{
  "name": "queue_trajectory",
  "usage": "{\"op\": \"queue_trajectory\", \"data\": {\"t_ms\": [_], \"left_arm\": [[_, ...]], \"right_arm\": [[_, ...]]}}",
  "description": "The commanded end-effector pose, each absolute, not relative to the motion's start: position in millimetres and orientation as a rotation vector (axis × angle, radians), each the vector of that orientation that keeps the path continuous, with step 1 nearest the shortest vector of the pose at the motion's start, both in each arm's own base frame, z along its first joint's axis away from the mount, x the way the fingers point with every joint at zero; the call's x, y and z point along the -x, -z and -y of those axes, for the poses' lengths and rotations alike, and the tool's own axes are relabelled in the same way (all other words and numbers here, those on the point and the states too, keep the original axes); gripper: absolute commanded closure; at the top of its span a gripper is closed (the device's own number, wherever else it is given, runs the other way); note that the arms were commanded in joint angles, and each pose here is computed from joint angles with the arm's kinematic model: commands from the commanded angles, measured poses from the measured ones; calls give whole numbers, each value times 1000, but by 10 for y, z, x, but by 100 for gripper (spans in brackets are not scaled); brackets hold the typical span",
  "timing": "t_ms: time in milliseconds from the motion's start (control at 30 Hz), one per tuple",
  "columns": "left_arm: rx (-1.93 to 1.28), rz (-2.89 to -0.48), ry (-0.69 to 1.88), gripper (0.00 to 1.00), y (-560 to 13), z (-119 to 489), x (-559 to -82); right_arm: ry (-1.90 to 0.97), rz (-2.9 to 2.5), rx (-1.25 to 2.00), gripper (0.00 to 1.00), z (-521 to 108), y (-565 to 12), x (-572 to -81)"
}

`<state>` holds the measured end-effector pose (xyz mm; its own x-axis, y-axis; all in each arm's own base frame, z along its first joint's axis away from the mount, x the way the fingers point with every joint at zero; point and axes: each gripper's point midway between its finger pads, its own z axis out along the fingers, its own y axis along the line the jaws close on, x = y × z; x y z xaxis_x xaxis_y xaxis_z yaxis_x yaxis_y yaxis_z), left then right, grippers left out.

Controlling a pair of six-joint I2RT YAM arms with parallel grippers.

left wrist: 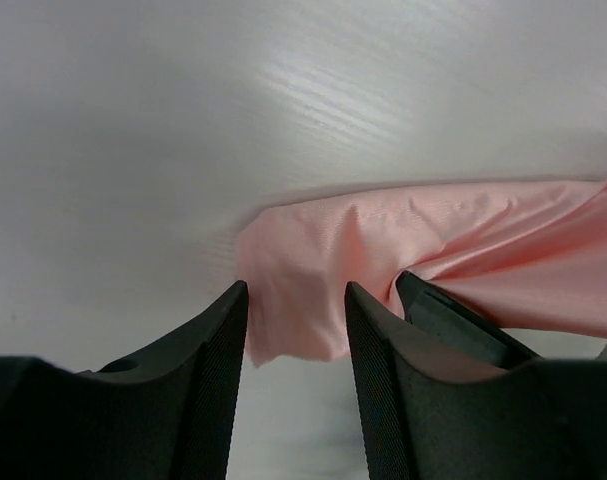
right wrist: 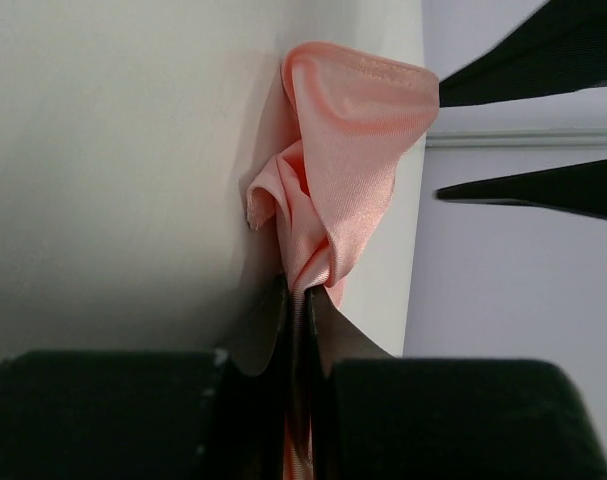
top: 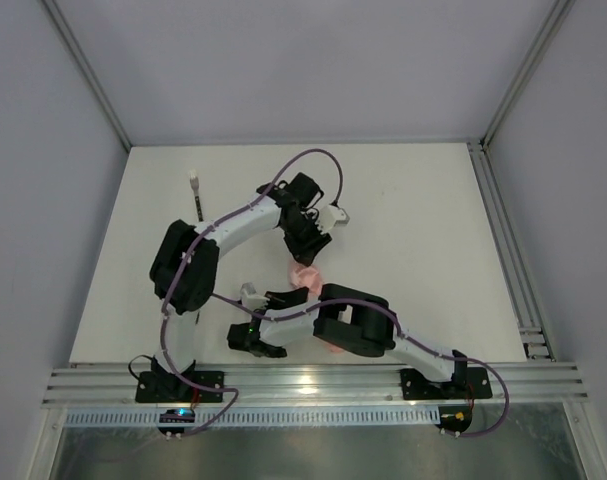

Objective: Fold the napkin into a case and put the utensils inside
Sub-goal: Turn over the smaller rectangle-folded napkin at the center of the board.

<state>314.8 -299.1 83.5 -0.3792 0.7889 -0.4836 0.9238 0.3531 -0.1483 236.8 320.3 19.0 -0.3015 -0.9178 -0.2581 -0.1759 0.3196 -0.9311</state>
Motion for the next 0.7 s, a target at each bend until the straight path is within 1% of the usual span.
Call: {"op": "queue_trajectory", "data": {"t_ms": [0,100,133,200,233,333,400,467,533,567,633,667], "left_arm": [[-1583,-2464,468,53,-396,2710,-3062],[-1623,-2512,454,53,-245,2647,-3014],[-1632,-2526,445,55,-210,2619,-2996],[-1647,-2550,394,60,-129,2537,-2998],[-1655,-2559,375,68,-91,2502,-2978],[-1679,-2538,346,82,-63,2458,-2986],[-1706,-2530,361,82,-31,2429,-2927],[-1721,-2525,356,82,-6,2389,-2888],[-1736,-2514,341,82,19,2369,-2895],[-1740,-2517,341,82,37,2367,-2894],[-1751,-2513,353,83,68,2375,-2887],[-1755,-2512,360,83,78,2379,-2880]], "right_arm": [[956,-1804,964,96,-3252,142,-2287],[960,-1798,966,96,-3247,145,-2290],[963,-1796,967,96,-3242,139,-2290],[967,-1789,965,96,-3242,129,-2296],[967,-1786,962,96,-3244,119,-2299],[970,-1785,962,96,-3243,106,-2305],[975,-1781,962,95,-3236,97,-2307],[975,-1779,953,74,-3244,79,-2311],[979,-1779,945,50,-3257,7,-2307],[972,-1780,925,35,-3266,-40,-2317],[940,-1781,905,25,-3319,-195,-2299],[919,-1784,892,23,-3339,-250,-2284]]}}
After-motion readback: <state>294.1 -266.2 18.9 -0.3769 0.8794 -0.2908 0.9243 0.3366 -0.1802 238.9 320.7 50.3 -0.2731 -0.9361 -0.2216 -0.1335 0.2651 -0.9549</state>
